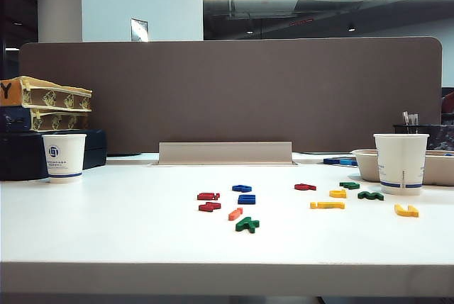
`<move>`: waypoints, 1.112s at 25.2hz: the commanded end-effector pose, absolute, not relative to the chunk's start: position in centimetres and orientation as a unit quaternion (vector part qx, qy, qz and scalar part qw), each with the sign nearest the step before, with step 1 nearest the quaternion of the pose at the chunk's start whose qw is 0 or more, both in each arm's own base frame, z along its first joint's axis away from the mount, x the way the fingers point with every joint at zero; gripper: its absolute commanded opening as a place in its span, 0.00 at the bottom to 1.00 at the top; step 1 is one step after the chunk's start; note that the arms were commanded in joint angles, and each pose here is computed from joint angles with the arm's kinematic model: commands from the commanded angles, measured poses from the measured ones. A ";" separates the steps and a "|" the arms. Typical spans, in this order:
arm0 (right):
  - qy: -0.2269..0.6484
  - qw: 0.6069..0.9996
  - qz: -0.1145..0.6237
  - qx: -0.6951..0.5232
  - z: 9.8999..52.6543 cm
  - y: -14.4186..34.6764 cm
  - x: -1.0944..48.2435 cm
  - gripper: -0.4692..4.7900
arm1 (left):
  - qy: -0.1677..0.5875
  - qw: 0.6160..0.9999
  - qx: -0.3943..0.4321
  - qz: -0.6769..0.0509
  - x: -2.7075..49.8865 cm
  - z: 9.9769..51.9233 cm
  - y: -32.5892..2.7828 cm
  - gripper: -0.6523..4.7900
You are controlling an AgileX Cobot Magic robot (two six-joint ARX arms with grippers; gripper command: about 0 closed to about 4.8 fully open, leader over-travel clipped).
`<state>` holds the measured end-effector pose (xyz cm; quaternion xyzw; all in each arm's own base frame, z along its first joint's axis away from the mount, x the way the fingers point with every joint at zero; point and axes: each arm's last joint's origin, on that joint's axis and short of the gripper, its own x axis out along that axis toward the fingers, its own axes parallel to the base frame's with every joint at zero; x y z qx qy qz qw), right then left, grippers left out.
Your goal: Pick up the letter "c" and put it in the paper cup.
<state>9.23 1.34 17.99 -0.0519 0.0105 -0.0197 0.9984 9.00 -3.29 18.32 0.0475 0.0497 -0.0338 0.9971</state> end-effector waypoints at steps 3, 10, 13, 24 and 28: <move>-0.004 0.999 -0.022 -0.047 17.0 1.4 9.6 0.09 | 0.054 0.997 0.048 -0.031 9.2 17.4 -3.4 0.11; 0.016 0.999 -0.008 -0.045 16.1 1.5 9.7 0.09 | 0.053 0.997 0.047 -0.043 9.3 16.5 -3.5 0.11; 0.016 0.999 -0.008 -0.045 16.1 1.5 9.7 0.09 | 0.061 0.996 0.050 -0.045 9.4 15.9 -3.5 0.11; -0.001 0.999 -0.030 -0.024 16.4 1.4 9.7 0.12 | 0.072 0.995 0.059 -0.045 9.4 15.2 -3.6 0.11; 0.000 0.999 -0.050 -0.015 16.4 1.3 9.7 0.08 | 0.073 0.995 0.059 -0.045 9.4 15.2 -3.6 0.11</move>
